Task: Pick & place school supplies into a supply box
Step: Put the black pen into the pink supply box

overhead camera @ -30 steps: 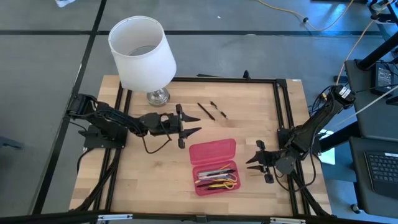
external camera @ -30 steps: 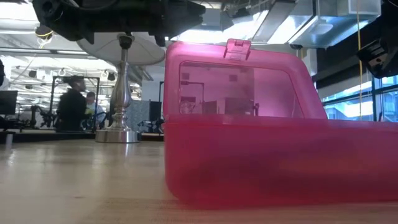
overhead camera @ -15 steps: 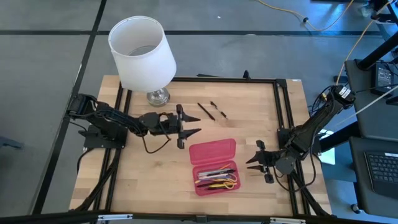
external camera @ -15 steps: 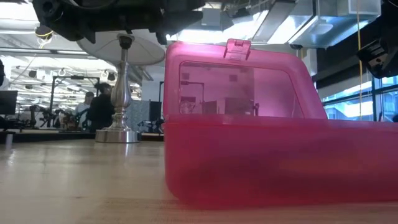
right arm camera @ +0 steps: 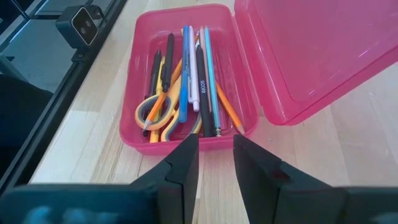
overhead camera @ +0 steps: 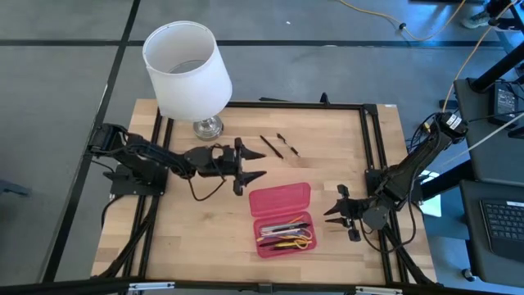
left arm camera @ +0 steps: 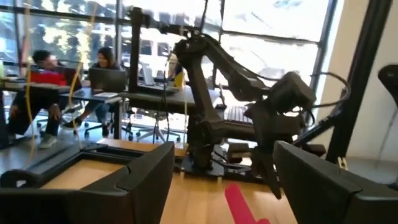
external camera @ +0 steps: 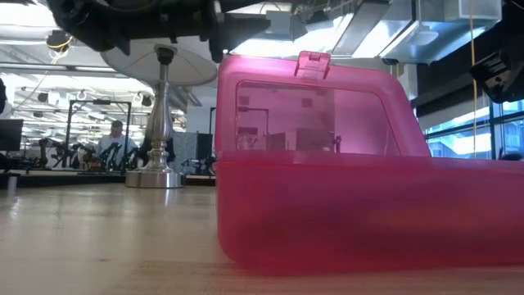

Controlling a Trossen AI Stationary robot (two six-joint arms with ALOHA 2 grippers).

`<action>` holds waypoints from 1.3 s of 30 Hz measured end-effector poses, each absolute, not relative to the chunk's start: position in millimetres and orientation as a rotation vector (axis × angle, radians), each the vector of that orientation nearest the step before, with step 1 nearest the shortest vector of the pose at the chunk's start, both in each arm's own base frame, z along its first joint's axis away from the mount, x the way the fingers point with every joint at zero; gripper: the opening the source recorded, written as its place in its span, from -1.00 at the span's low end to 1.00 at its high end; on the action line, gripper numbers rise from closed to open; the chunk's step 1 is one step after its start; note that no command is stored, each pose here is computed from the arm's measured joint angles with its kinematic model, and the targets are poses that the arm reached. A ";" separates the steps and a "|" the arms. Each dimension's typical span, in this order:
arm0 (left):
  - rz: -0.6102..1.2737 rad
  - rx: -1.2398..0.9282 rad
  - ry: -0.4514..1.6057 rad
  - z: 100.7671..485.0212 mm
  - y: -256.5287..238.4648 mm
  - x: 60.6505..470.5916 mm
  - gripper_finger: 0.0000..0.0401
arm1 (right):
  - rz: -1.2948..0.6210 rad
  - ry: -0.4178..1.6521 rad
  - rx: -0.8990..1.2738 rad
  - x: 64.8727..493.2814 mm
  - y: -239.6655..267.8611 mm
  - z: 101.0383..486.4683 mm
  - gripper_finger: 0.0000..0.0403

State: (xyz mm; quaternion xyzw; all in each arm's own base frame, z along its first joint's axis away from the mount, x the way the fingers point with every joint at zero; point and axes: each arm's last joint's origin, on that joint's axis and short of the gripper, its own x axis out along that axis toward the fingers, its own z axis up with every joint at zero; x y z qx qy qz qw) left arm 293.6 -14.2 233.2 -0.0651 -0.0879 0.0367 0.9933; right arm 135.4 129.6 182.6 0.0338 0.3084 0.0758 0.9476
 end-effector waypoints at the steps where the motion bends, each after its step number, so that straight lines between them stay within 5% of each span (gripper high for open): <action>1: 0.062 -0.119 -0.162 236.0 -13.0 296.8 0.32 | 0.155 0.628 0.068 135.4 129.6 182.6 -0.49; 18: 0.166 -0.011 0.417 327.2 53.2 333.6 0.31 | 0.153 0.629 0.069 135.3 129.5 182.5 -0.49; 28: 0.147 0.022 0.560 310.2 99.2 327.7 0.31 | 0.163 0.629 0.014 135.5 128.7 182.0 -0.49; 39: 0.019 0.087 0.705 242.0 135.7 377.0 0.31 | 0.122 0.626 -0.015 142.5 120.7 181.9 -0.49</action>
